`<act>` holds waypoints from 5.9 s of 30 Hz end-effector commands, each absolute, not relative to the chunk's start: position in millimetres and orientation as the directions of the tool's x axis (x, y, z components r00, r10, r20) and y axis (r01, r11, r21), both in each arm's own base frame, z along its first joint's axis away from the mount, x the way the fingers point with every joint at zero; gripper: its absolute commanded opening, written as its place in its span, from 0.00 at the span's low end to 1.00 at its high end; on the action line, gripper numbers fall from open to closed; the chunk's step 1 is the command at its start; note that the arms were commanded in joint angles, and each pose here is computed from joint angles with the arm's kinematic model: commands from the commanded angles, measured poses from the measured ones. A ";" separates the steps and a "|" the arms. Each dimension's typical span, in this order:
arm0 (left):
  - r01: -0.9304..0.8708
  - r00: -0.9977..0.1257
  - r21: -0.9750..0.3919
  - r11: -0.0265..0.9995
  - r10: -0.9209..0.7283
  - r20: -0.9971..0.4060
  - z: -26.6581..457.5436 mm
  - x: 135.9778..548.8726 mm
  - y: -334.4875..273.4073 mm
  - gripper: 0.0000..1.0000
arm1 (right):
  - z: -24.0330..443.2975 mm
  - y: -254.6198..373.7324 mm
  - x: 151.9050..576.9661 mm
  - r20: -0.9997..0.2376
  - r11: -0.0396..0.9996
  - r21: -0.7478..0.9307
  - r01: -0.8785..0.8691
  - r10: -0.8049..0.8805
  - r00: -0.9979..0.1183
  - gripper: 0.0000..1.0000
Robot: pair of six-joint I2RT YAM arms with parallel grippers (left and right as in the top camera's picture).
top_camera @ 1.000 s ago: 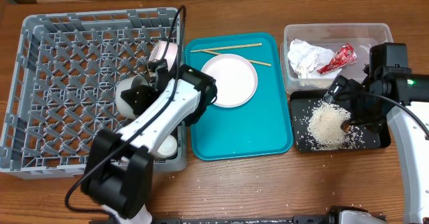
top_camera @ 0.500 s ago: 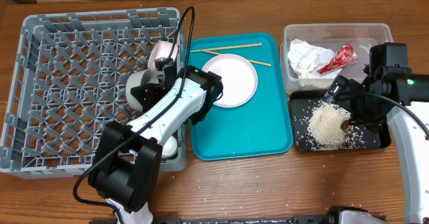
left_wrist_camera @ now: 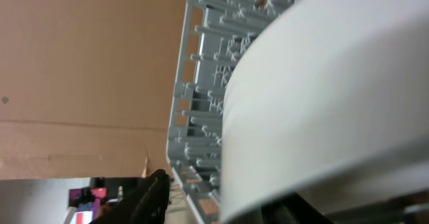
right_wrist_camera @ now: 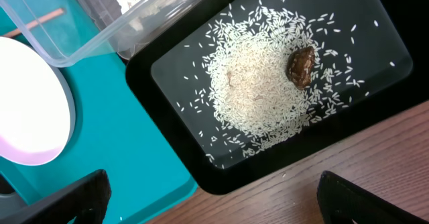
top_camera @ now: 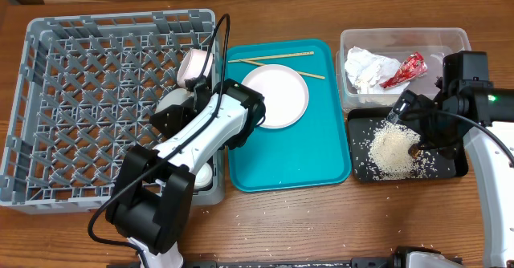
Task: Sort waste into correct bins and load items into the dishwasher
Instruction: 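Carry the green bowl into the dish rack and release, then move left gripper to the white plate and grasp its edge, then lift the white plate and stand it upright in the dish rack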
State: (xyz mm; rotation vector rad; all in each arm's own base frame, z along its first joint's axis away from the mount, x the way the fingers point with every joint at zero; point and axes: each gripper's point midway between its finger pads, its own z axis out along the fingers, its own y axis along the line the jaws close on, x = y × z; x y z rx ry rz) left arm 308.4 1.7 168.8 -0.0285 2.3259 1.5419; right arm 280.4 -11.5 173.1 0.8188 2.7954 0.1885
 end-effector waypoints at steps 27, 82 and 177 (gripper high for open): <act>0.210 -0.977 0.664 0.718 0.186 0.108 158.1 287.1 -49.6 0.53 | 176.9 -14.0 282.5 -0.196 0.835 0.184 0.518 0.548 -0.813 1.00; -0.324 -0.918 -0.030 0.945 -0.322 -0.231 24.3 377.7 -193.6 0.39 | 176.9 -14.0 282.5 -0.196 0.835 0.184 0.518 0.548 -0.813 1.00; 0.040 -0.796 0.366 0.930 0.251 -0.551 270.4 431.5 -118.9 0.04 | 176.9 -14.1 282.5 -0.196 0.835 0.184 0.518 0.548 -0.813 1.00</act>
